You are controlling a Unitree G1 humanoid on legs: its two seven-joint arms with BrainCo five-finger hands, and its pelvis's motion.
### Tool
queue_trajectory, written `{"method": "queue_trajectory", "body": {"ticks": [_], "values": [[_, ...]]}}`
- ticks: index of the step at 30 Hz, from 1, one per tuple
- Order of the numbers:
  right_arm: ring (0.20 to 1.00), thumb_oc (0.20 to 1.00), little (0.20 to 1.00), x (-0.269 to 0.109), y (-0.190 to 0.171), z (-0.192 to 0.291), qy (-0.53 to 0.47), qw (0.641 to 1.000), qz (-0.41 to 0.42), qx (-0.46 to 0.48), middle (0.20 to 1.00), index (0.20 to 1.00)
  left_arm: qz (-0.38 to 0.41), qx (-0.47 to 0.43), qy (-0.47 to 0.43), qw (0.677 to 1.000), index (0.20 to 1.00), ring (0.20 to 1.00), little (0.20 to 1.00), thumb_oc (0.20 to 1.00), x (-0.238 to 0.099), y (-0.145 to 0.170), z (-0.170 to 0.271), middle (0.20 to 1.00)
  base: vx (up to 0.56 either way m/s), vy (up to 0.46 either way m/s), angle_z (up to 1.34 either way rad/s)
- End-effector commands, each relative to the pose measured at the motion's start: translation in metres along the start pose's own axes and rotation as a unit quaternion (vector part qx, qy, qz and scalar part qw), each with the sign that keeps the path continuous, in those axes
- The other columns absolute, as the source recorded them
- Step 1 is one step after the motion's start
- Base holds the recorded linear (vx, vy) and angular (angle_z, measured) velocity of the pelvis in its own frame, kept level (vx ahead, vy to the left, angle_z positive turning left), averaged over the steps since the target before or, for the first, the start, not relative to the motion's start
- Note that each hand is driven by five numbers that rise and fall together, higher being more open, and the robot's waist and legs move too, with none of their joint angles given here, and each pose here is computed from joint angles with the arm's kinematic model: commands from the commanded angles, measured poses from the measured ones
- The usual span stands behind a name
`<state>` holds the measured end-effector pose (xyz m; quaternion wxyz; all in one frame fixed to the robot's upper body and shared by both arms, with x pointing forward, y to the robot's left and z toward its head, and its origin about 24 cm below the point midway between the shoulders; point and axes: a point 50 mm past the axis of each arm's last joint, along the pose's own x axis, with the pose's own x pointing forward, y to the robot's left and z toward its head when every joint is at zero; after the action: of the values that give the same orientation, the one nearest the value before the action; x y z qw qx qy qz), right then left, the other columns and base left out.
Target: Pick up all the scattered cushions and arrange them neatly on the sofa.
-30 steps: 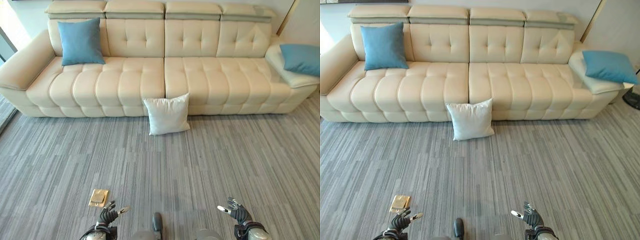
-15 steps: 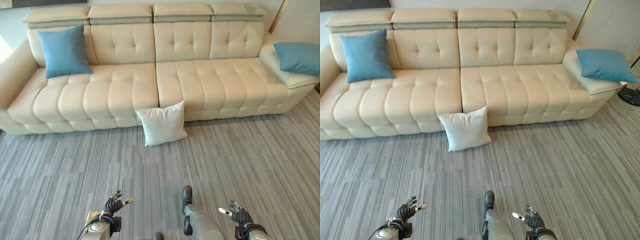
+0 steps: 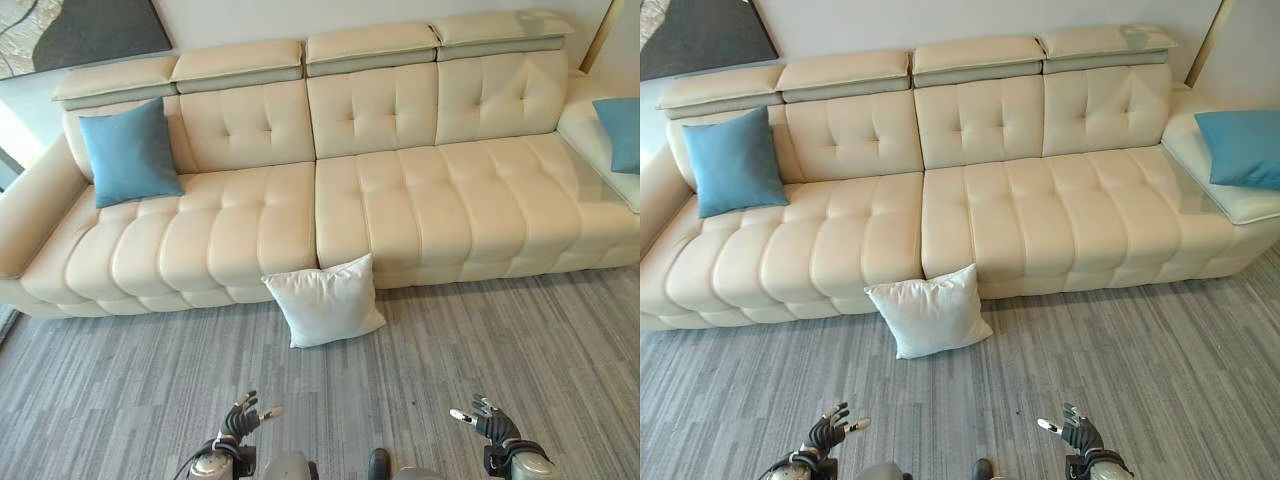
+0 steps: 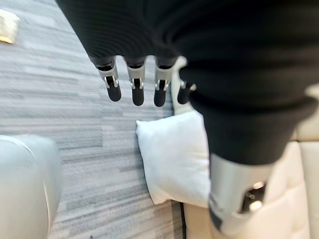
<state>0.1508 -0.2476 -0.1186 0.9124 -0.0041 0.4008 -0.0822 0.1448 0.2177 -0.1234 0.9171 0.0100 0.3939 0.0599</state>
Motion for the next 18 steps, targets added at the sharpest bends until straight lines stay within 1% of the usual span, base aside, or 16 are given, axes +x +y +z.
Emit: {"method": "queue_trajectory", "body": {"ticks": [1,9,13,15,18], "values": [[1.000,1.000,1.000,-0.004,-0.012,0.002,-0.010,1.000,-0.007,-0.020,1.000,1.000,0.009,-0.004,-0.020,1.000,1.000,1.000,1.000,1.000,-0.001,0.004,0.007,1.000,0.21,-0.006,-0.53],[1.000,1.000,1.000,-0.007,-0.009,-0.008,0.003,0.999,-0.002,-0.032,1.000,1.000,0.019,0.002,0.000,1.000,1.000,1.000,1.000,1.000,-0.004,0.010,-0.004,1.000,0.36,0.047,-0.08],[1.000,1.000,1.000,-0.008,-0.005,-0.012,0.010,0.999,0.006,-0.034,1.000,1.000,0.025,-0.005,0.010,1.000,1.000,1.000,1.000,1.000,-0.007,0.013,-0.009,1.000,0.47,0.231,-0.08],[1.000,1.000,1.000,-0.006,0.002,-0.012,0.008,0.999,0.014,-0.032,1.000,1.000,0.026,0.007,0.019,0.999,1.000,1.000,1.000,1.000,-0.005,0.013,-0.012,1.000,0.41,0.286,-0.03],[1.000,1.000,1.000,-0.006,0.007,-0.011,0.005,0.999,0.025,-0.038,1.000,1.000,0.022,0.019,0.011,1.000,1.000,1.000,1.000,1.000,-0.004,0.014,-0.007,1.000,0.21,0.234,-0.06]]}}
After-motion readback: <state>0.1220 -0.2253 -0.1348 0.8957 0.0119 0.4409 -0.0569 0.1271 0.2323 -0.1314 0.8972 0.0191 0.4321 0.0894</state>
